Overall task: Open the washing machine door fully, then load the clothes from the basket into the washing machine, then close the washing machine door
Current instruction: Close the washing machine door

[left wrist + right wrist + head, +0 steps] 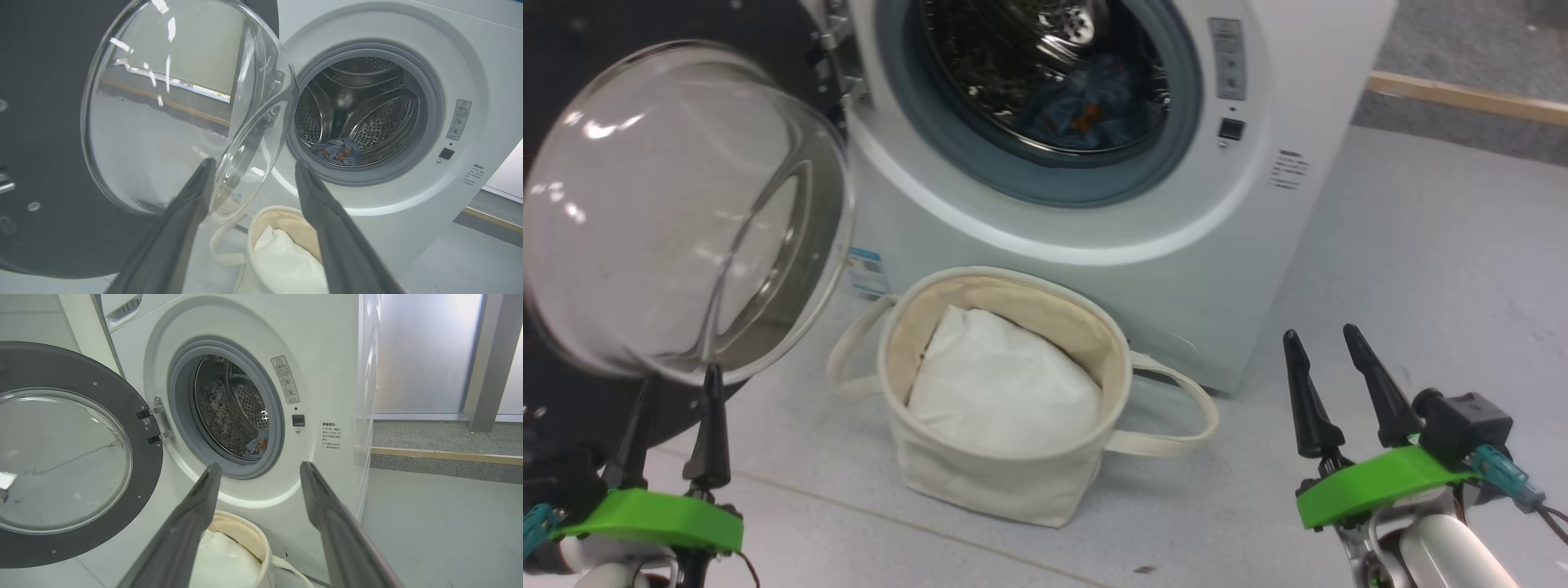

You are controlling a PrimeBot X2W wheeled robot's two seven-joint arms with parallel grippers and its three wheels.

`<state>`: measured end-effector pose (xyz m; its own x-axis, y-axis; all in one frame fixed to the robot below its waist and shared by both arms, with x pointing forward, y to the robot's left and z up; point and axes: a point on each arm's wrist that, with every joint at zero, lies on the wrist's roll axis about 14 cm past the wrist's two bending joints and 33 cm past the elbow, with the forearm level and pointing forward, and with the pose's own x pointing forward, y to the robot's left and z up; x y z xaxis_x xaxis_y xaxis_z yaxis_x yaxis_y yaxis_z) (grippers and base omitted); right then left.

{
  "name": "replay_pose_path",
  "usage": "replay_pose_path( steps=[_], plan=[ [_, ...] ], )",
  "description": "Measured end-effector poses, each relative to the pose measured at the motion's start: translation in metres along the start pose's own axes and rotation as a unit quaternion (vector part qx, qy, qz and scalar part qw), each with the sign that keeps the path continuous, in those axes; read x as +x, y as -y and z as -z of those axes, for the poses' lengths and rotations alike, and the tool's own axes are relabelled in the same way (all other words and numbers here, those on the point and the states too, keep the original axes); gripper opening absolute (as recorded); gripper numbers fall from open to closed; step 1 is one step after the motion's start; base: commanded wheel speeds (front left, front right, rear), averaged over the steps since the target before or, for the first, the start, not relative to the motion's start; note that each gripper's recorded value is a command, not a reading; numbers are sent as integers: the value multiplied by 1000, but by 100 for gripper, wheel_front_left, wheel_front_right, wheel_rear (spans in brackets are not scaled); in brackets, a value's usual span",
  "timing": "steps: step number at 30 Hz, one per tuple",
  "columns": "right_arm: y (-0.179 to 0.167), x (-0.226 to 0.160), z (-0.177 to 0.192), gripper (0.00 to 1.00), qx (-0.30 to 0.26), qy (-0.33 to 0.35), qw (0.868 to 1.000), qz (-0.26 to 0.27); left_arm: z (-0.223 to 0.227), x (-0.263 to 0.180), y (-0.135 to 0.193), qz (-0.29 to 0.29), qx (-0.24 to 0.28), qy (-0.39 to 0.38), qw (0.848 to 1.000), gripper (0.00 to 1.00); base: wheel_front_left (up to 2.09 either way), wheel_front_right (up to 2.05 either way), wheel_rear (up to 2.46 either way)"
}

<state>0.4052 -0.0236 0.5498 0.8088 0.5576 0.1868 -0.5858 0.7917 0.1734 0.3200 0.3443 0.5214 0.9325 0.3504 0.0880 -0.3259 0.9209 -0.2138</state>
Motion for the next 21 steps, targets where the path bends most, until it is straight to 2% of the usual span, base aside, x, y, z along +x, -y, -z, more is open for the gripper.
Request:
replay_pose_path(
  steps=[21],
  plan=[
    [-76,34,23,100,27,-26,993,-111,-21,-70,-92,-138,29,26,990,100,0,0,0]
  ],
)
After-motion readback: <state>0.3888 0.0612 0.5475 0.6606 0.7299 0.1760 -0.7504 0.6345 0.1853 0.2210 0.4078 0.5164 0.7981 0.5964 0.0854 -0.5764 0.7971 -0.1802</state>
